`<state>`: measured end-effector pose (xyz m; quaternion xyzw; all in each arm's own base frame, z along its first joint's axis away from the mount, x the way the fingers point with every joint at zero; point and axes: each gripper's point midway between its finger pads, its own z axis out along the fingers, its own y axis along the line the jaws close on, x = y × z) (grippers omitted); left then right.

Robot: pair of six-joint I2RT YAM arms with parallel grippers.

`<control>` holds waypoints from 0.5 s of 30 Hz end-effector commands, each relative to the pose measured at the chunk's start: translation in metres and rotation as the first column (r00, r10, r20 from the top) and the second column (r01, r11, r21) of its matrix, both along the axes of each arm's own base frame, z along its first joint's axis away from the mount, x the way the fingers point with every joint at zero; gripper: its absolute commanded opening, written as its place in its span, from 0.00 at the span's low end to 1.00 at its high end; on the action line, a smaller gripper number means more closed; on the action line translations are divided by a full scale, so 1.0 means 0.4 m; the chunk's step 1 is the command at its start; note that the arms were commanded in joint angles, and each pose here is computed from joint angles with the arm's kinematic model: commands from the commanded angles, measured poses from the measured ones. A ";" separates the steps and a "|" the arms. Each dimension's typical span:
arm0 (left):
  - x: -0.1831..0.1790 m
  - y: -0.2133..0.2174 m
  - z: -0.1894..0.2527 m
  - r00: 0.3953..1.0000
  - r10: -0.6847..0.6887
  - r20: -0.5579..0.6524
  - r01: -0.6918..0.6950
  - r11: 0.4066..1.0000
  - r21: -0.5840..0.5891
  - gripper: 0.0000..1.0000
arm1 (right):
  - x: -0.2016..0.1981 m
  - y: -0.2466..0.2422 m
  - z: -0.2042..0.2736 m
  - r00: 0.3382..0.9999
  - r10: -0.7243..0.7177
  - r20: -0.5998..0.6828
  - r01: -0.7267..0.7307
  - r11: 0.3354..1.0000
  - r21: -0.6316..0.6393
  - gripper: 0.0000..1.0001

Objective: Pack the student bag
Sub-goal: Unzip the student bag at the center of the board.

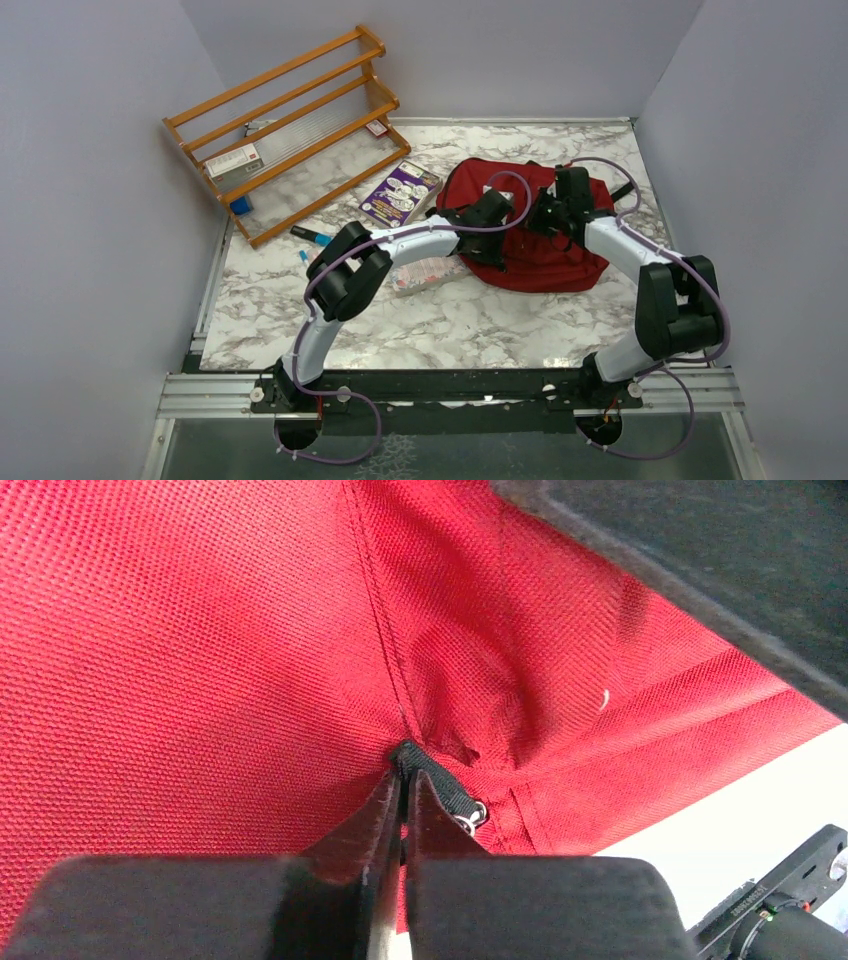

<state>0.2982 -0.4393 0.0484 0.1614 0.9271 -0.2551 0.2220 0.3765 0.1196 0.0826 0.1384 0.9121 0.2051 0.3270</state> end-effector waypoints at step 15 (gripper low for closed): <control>0.022 0.017 0.255 0.961 -0.071 0.267 0.098 0.991 -0.090 0.00 | -0.036 -0.067 0.058 0.995 -0.055 0.078 0.061 0.994 -0.088 0.01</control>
